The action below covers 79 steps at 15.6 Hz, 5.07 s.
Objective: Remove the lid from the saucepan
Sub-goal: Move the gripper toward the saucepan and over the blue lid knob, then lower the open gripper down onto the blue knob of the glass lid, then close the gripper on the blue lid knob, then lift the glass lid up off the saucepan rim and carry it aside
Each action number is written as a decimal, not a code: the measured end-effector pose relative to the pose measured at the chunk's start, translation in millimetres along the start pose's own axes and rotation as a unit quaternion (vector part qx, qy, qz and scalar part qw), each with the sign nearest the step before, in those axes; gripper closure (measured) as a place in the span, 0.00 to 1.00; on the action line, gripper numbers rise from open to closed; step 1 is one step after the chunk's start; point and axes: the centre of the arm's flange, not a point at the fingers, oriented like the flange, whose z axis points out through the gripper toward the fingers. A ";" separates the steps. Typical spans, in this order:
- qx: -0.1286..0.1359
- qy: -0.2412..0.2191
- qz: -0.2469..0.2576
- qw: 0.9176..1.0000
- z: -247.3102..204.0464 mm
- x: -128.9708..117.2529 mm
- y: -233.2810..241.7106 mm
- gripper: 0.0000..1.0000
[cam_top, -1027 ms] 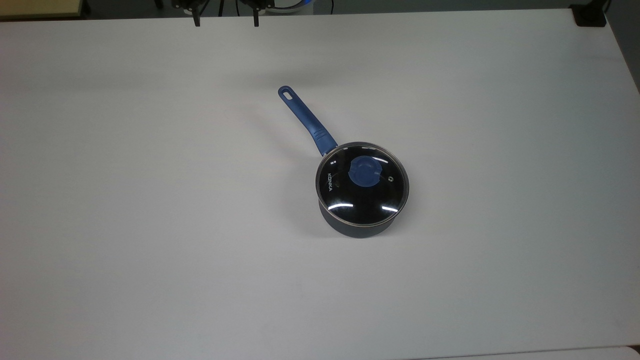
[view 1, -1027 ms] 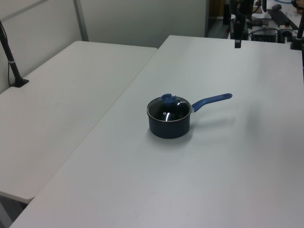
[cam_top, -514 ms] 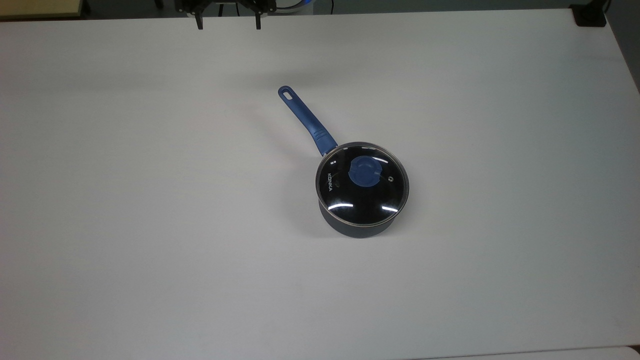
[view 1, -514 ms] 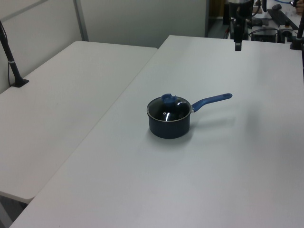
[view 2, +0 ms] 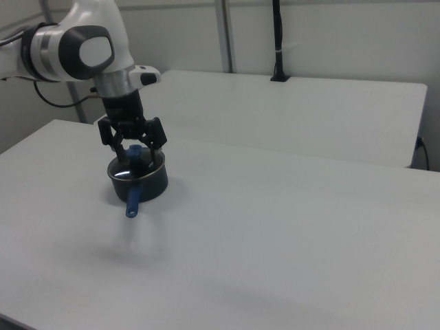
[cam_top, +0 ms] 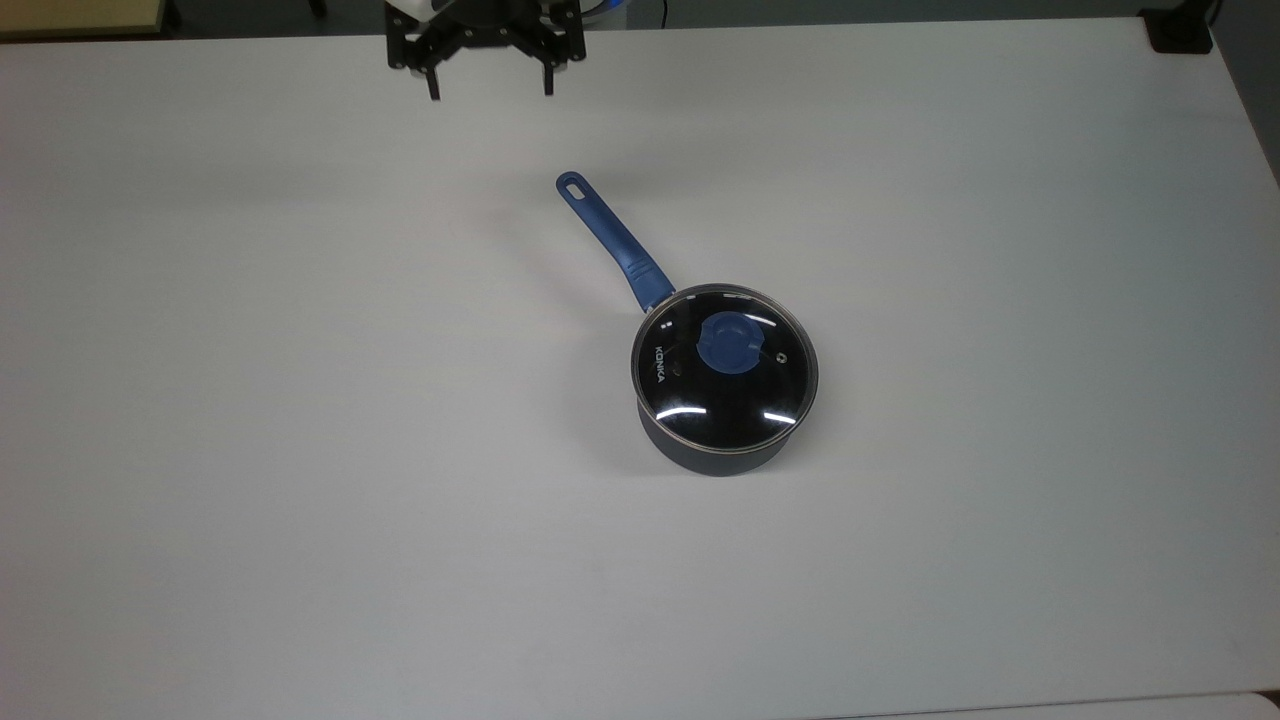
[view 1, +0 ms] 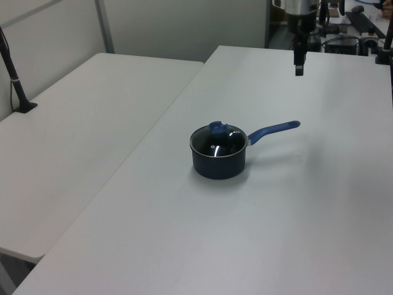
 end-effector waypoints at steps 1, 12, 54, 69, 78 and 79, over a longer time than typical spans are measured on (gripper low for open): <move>-0.001 0.013 -0.001 1.000 0.2 5.3 -3.7 0.00; 0.018 0.077 0.034 0.996 30.1 55.4 -77.0 0.00; 0.045 0.158 0.020 0.986 90.2 179.2 -171.5 0.00; 0.044 0.134 -0.016 0.990 95.1 172.7 -190.0 0.39; 0.043 0.129 -0.018 0.991 81.8 167.1 -186.8 0.39; 0.043 0.130 -0.018 0.990 76.5 165.4 -186.1 0.39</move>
